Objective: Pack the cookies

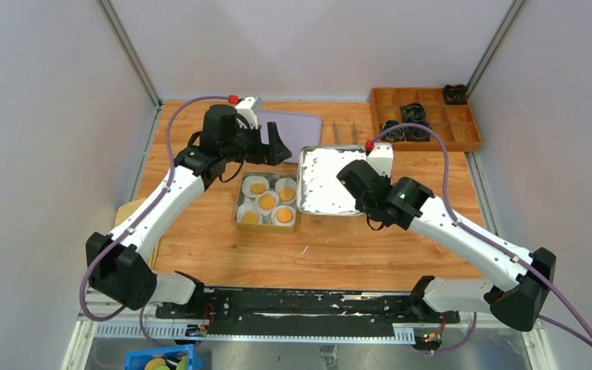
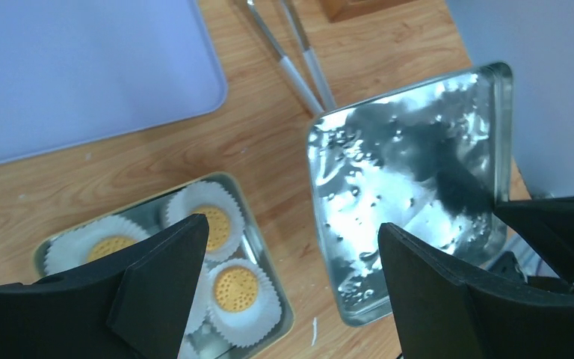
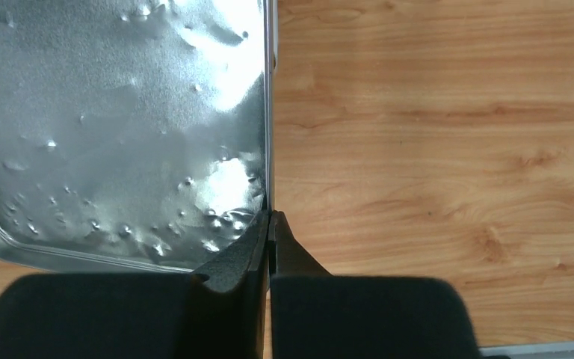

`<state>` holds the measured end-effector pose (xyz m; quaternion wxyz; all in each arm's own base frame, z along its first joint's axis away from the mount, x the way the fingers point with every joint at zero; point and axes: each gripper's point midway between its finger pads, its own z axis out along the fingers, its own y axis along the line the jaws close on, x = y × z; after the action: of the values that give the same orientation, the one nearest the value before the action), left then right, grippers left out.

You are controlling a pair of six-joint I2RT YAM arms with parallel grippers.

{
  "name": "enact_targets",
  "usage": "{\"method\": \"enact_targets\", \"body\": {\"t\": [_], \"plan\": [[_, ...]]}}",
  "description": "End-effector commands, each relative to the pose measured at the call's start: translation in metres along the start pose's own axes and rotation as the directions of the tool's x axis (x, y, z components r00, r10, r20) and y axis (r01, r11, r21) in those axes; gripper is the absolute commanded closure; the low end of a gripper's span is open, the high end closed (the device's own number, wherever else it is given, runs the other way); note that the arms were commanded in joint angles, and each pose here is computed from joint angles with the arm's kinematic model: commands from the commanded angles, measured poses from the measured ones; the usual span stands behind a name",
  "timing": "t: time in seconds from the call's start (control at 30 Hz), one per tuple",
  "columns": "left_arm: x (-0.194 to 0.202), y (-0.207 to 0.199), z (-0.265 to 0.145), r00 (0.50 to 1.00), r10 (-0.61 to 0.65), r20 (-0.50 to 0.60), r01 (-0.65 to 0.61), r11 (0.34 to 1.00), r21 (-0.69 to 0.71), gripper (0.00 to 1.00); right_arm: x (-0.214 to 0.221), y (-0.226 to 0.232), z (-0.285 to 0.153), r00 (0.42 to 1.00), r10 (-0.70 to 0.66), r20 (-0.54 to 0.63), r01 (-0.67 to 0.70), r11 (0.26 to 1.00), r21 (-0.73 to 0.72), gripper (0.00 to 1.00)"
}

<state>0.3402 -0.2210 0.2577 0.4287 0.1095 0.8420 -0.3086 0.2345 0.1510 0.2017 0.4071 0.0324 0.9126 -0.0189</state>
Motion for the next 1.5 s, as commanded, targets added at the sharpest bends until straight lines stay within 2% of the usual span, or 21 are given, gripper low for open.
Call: {"method": "enact_targets", "body": {"t": [0.0, 0.23, 0.3, 0.4, 0.5, 0.63, 0.8, 0.93, 1.07, 1.27, 1.47], "plan": [[0.009, -0.039, 0.017, 1.0, 0.013, -0.013, -0.009, 0.969, 0.249, 0.1, -0.036, 0.012, -0.008, 0.995, -0.04, 0.096, 0.044, 0.998, -0.039, 1.0], [0.039, -0.043, 0.033, 0.999, 0.015, -0.04, 0.0, 0.937, 0.35, 0.16, -0.052, 0.035, -0.017, 0.994, -0.035, 0.106, 0.05, 0.989, -0.141, 1.0], [0.04, -0.047, 0.033, 0.999, 0.033, -0.017, -0.024, 0.93, 0.368, 0.18, -0.054, 0.035, -0.018, 0.993, -0.039, 0.112, 0.055, 0.988, -0.145, 1.0], [0.038, -0.05, 0.034, 0.998, 0.064, 0.004, -0.061, 0.926, 0.372, 0.34, -0.054, 0.038, -0.018, 0.993, -0.043, 0.106, 0.06, 0.986, -0.157, 1.0], [0.037, -0.052, 0.035, 0.998, 0.058, 0.001, -0.054, 0.925, 0.376, 0.55, -0.052, 0.041, -0.017, 0.994, -0.049, 0.096, 0.065, 0.983, -0.169, 1.0], [0.031, -0.057, 0.032, 0.999, 0.043, 0.005, -0.042, 0.92, 0.389, 0.73, -0.047, 0.042, -0.012, 0.993, -0.076, 0.092, 0.09, 0.982, -0.164, 1.0], [0.017, -0.068, 0.024, 0.999, 0.027, 0.018, -0.032, 0.914, 0.404, 0.87, -0.046, 0.042, -0.006, 0.976, -0.178, 0.123, 0.197, 0.968, -0.158, 0.85], [0.011, -0.063, 0.026, 1.0, 0.025, -0.015, -0.018, 0.937, 0.349, 0.98, -0.056, 0.04, -0.011, 0.958, -0.233, 0.166, 0.258, 0.954, -0.151, 0.67], [0.002, -0.054, 0.029, 0.998, 0.027, -0.052, -0.012, 0.963, 0.269, 1.0, -0.068, 0.037, -0.019, 0.936, -0.273, 0.222, 0.31, 0.939, -0.152, 0.56], [-0.018, -0.054, 0.028, 0.991, 0.019, -0.133, 0.008, 0.98, 0.199, 1.0, -0.069, 0.04, -0.028, 0.856, -0.422, 0.299, 0.469, 0.877, -0.105, 0.56], [-0.03, -0.064, 0.031, 0.987, -0.003, -0.159, 0.037, 0.975, 0.217, 1.0, -0.058, 0.045, -0.03, 0.766, -0.542, 0.345, 0.585, 0.81, -0.028, 0.55]]}}
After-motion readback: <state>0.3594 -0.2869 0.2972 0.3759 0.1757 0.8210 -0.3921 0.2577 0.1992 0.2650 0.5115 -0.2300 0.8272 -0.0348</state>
